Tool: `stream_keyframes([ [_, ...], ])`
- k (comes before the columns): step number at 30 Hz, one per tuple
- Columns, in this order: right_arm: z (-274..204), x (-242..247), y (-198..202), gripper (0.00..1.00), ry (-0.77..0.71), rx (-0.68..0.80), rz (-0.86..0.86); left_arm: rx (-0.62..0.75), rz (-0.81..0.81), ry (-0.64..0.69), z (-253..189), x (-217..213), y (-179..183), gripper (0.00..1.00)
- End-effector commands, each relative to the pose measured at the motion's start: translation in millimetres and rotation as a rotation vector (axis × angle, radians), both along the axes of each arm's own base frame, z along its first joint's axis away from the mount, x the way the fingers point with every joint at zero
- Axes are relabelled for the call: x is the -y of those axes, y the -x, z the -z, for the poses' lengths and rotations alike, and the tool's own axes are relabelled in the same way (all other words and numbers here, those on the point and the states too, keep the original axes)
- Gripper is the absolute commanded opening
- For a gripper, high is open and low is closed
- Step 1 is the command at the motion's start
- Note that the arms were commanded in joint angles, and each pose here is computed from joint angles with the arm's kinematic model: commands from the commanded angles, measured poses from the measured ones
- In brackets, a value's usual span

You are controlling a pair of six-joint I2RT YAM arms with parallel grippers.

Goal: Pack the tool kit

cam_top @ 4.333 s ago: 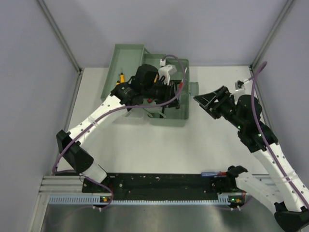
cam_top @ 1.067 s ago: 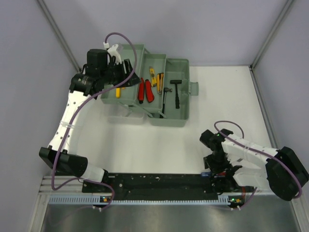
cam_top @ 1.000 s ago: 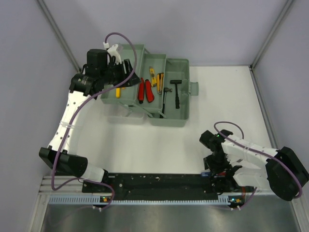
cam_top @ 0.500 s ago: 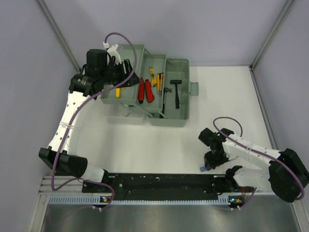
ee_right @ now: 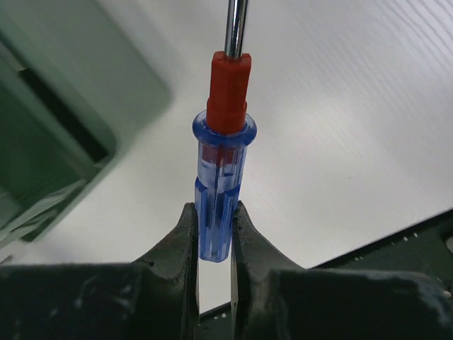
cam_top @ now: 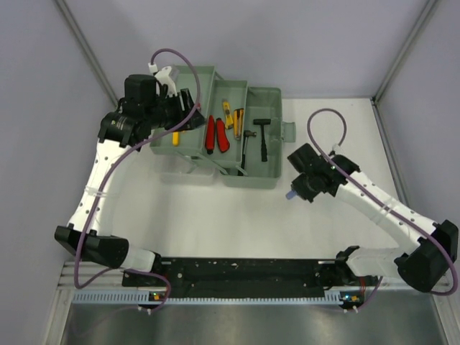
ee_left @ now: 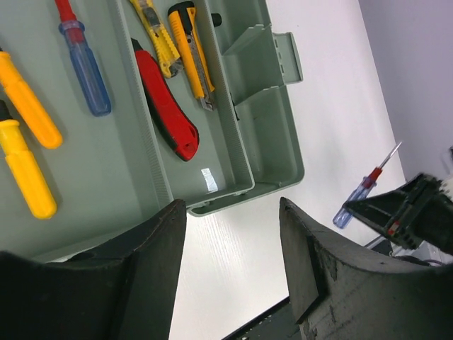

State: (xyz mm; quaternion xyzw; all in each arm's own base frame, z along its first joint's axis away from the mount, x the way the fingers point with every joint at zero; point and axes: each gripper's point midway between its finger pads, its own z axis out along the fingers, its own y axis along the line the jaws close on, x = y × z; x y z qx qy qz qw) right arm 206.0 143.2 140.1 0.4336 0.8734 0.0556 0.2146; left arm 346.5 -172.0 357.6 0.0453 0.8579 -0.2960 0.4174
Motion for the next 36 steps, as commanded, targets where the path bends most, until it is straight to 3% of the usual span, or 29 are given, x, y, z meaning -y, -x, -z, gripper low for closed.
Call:
stream_keyframes([
  [1,-86.0,-38.7,-69.0,0.00,0.033,0.332,-0.285,0.080,-0.037,-0.014,-24.9,-11.4,7.9,0.59],
  [5,-158.3,-113.1,-99.9,0.00,-0.076,0.632,-0.704,0.083,-0.078,-0.029,-25.6,-19.0,8.5,0.59],
  [8,-198.6,-157.9,-110.4,0.00,-0.206,0.821,-0.846,0.091,-0.104,-0.030,-29.6,-24.3,11.3,0.59],
  [12,-225.4,-212.2,-122.5,0.00,-0.302,0.894,-1.028,0.102,-0.207,-0.057,-33.1,-44.3,11.9,0.59],
  [18,-259.6,-287.0,-139.3,0.00,-0.401,0.985,-1.166,0.105,-0.523,-0.161,-29.9,-110.4,13.9,0.60],
  [23,-228.5,-325.4,-155.1,0.00,-0.397,0.950,-1.229,0.107,-0.603,-0.152,-29.5,-132.6,20.2,0.61],
  [28,-186.9,-345.3,-152.5,0.00,-0.247,0.922,-1.278,0.102,-0.608,-0.135,-27.5,-135.5,21.5,0.61],
  [36,-142.7,-341.5,-175.0,0.00,-0.033,0.841,-1.181,0.100,-0.590,-0.133,-22.9,-133.7,18.5,0.61],
])
